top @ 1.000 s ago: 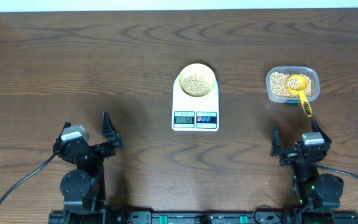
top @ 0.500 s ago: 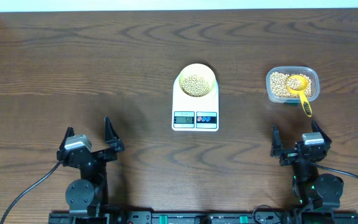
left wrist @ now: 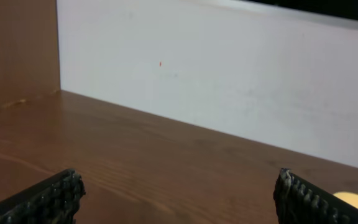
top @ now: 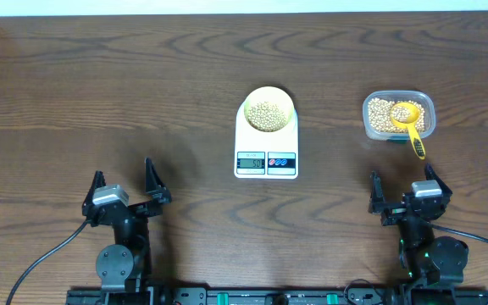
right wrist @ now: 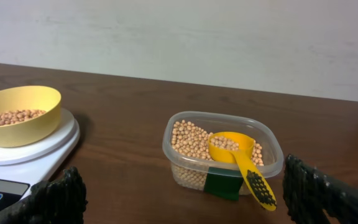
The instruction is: Scoop item into bowl and weigh 50g on scale
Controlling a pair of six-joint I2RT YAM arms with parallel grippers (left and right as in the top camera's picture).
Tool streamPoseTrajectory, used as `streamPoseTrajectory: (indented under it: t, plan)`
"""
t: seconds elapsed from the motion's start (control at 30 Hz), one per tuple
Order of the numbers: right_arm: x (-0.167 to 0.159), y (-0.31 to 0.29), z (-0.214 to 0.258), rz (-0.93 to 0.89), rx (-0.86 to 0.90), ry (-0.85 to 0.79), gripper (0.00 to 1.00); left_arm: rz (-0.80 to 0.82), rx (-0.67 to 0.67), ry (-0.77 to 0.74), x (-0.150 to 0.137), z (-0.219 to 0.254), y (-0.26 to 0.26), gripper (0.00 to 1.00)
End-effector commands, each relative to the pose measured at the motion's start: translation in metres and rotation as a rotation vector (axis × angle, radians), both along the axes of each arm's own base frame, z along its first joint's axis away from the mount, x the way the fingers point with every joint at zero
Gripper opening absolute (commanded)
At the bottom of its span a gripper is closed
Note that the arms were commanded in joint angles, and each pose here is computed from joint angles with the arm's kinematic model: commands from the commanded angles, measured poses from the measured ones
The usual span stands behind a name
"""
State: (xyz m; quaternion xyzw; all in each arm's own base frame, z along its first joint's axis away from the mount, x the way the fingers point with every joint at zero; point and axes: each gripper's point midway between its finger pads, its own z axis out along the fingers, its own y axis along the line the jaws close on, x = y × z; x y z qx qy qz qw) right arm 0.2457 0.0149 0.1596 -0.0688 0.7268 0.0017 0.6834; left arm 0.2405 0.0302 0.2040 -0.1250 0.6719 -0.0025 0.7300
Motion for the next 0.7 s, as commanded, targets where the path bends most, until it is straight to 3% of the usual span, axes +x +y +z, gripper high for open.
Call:
streamPoseTrajectory:
  t: [0.0,0.3,0.67]
  plan:
    - [0.0,0.001,-0.001,0.002,-0.014,-0.001,0.99,0.009,0.002,-0.017,0.001,-0.005,0.002,1.0]
    - [0.0,0.001,-0.001,0.002,-0.014,-0.001,0.99,-0.032,0.012,-0.002,0.004,-0.012,-0.005,1.0]
    - [0.0,0.001,-0.001,0.002,-0.014,-0.001,0.99,-0.176,0.12,0.224,0.004,-0.065,-0.029,1.0]
